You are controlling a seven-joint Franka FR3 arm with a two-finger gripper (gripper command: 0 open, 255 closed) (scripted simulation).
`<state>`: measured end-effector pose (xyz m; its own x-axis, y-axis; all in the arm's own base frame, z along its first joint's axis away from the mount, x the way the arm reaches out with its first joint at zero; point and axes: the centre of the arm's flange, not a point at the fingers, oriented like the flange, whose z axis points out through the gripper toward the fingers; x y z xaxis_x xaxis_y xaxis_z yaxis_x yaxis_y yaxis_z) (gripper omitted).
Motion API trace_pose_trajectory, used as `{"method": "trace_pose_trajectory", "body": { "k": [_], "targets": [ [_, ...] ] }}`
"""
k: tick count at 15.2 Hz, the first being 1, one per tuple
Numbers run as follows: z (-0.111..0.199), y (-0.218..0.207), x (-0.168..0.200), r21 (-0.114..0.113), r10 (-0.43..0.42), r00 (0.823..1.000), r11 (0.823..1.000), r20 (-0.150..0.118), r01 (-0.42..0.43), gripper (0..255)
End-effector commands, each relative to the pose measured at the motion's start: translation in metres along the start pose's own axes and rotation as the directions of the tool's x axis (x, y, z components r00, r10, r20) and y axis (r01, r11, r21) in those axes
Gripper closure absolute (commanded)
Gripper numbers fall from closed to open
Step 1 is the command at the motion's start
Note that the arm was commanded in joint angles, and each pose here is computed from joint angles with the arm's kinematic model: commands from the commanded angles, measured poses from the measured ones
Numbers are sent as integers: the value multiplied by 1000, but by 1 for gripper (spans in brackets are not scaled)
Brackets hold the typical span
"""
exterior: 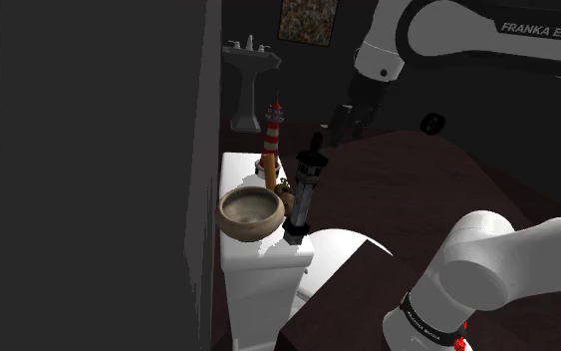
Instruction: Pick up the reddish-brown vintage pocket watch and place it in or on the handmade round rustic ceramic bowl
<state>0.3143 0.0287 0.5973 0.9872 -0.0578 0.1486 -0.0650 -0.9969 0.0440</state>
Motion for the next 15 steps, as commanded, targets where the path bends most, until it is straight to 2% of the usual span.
{"method": "trace_pose_trajectory", "body": {
  "k": [1, 4, 8, 11, 15],
  "targets": [
    [0, 0, 0, 0, 0, 1000, 1000, 0, 0, 0],
    [36, -13, 8, 0, 86, 996, 996, -13, -86, 0],
    [84, -30, 20, 2, 199, 979, 980, -30, -199, 0],
    [120, -42, 31, 4, 283, 958, 959, -42, -283, 0],
    [167, -56, 49, 9, 390, 919, 921, -58, -391, 0]
  ]
}}
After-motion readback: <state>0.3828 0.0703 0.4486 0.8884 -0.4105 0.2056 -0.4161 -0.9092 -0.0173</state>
